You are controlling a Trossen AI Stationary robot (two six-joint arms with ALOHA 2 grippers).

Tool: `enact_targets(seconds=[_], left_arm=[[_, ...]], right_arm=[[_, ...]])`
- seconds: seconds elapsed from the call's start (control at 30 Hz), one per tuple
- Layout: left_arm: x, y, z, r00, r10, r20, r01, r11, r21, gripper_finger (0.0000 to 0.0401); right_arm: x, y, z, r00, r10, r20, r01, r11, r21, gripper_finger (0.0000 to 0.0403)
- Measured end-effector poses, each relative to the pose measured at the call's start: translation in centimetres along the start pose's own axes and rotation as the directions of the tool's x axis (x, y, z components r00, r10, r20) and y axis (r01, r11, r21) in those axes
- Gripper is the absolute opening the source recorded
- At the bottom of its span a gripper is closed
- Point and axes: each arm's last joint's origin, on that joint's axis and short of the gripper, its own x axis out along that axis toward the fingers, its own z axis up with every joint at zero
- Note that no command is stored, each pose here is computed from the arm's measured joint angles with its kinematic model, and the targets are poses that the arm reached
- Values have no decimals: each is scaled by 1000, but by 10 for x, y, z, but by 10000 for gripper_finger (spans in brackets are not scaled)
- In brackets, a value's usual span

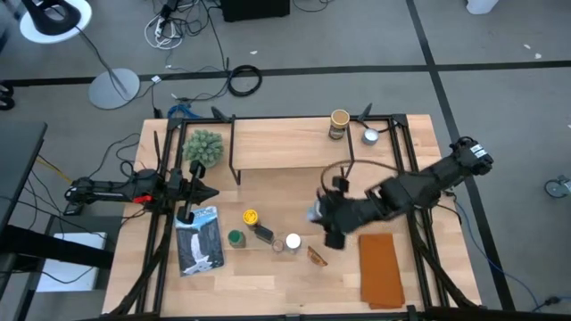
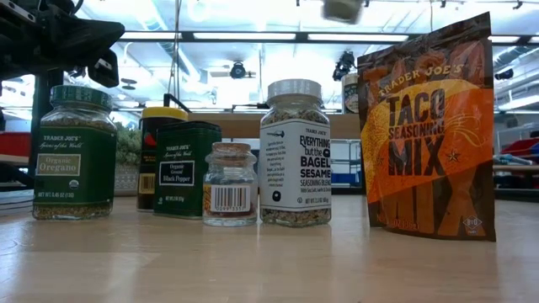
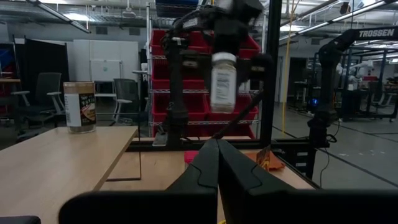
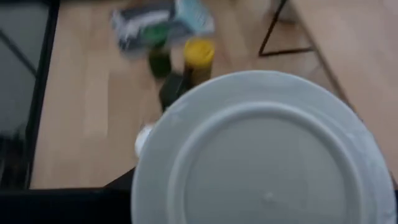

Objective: Shelf spices
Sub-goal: Put the right white seasoning bottle on the shelf

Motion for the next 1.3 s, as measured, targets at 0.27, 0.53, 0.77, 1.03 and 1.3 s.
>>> enact_targets(seconds=[0.27,0.53,0.77,1.03,1.3], left_arm=[[0,0,0,1000,0,0,0,1000,0,6],[0,0,0,1000,0,-2,0,1000,0,6],[0,0,0,1000,0,0,0,1000,0,6],[0,0,0,1000,0,0,0,1000,0,6],[0,0,0,1000,0,0,0,1000,0,6]], right_arm=[[28,-58,31,987,-131,88,107,964,243,192],[76,-106,38,970,-242,36,184,816,548,192],[109,-124,30,954,-296,-54,279,800,531,192],[117,-137,29,937,-345,-63,333,817,471,192],[117,-151,30,930,-360,-75,349,799,489,205]])
